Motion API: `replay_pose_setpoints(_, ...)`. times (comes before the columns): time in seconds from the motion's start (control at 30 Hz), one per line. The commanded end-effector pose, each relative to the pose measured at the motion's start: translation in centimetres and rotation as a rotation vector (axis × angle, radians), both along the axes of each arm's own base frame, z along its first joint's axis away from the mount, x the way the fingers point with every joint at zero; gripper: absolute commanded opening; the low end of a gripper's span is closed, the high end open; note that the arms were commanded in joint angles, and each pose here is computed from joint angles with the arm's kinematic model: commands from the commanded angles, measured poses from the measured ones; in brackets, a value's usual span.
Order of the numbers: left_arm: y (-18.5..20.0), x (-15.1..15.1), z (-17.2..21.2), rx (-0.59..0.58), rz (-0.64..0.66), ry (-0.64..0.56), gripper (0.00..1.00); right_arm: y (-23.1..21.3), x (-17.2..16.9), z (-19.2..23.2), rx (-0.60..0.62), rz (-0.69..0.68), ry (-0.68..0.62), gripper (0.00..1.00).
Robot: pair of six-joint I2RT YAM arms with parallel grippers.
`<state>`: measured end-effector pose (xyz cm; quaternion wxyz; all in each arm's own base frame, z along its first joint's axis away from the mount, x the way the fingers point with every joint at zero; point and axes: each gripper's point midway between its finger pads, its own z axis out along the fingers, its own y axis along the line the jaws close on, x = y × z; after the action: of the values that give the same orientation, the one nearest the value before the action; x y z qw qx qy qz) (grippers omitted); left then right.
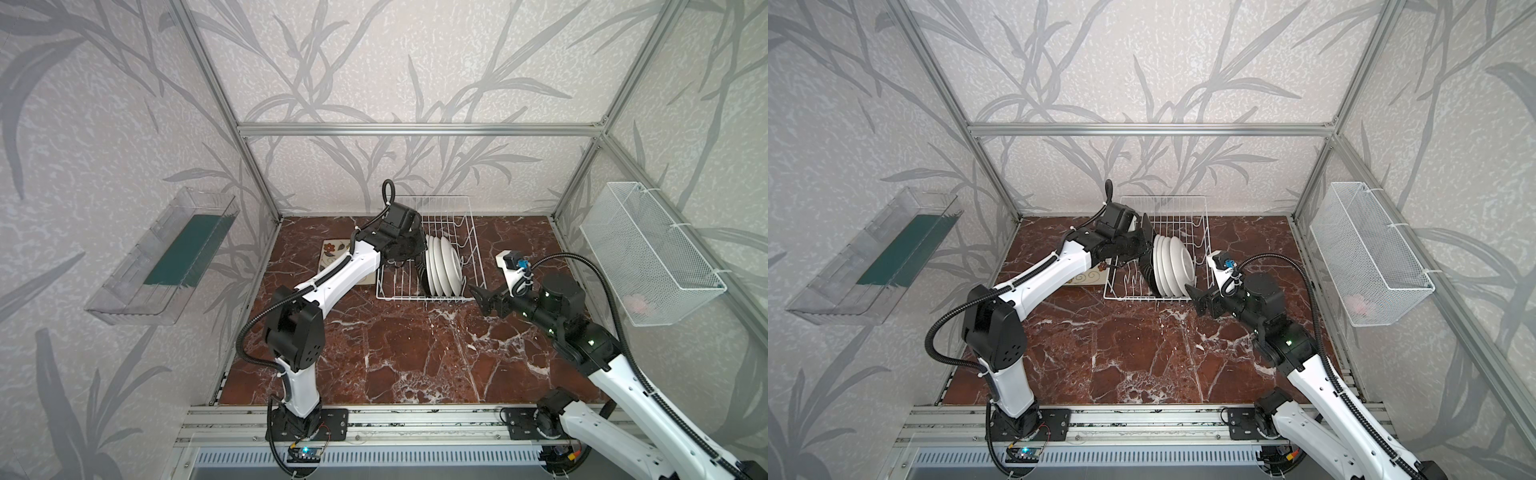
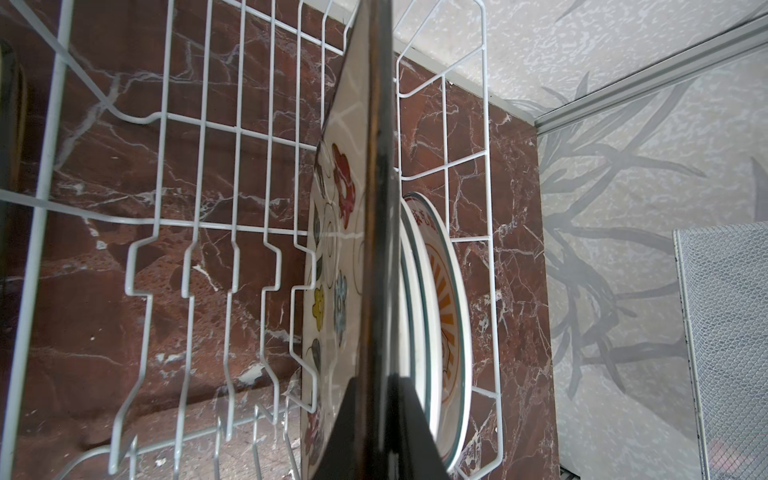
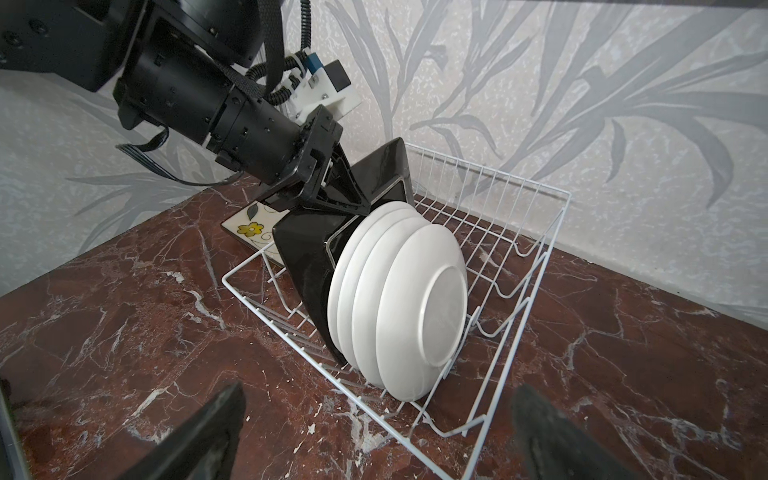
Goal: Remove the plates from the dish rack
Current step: 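Close the left gripper on the cream flowered square plate's edge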
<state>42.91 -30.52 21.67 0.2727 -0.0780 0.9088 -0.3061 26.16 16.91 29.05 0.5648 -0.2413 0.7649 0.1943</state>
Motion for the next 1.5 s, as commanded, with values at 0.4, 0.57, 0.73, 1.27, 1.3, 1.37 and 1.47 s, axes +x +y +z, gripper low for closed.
replay_pose_setpoints(0.4,-3.0,0.3,7.1,-0.141,-0.075,-0.179,0.00,-0.4,0.4,-0.4,-0.001,-0.015,0.037,0.99)
replay_pose_setpoints(0.57,-2.6,0.0,8.3,-0.144,-0.074,-0.201,0.00,-0.4,0.5,-0.4,0.004,-0.016,0.046,0.99)
replay_pose_setpoints(0.73,-2.1,-0.2,9.5,-0.140,-0.063,-0.229,0.00,-0.4,0.5,-0.4,0.007,-0.018,0.048,0.99)
replay_pose_setpoints(1.27,-0.8,-0.6,12.7,-0.158,-0.043,-0.290,0.00,-0.3,0.6,-0.2,0.017,-0.016,0.046,0.99)
replay_pose_setpoints(1.3,-0.8,-0.7,13.0,-0.162,-0.043,-0.297,0.00,-0.3,0.6,-0.1,0.017,-0.018,0.043,0.99)
replay_pose_setpoints(1.37,-0.6,-0.7,13.5,-0.161,-0.039,-0.307,0.00,-0.4,0.6,-0.1,0.016,-0.020,0.041,0.99)
replay_pose_setpoints(1.47,-0.3,-0.7,14.4,-0.162,-0.035,-0.328,0.00,-0.4,0.6,0.0,0.017,-0.020,0.041,0.99)
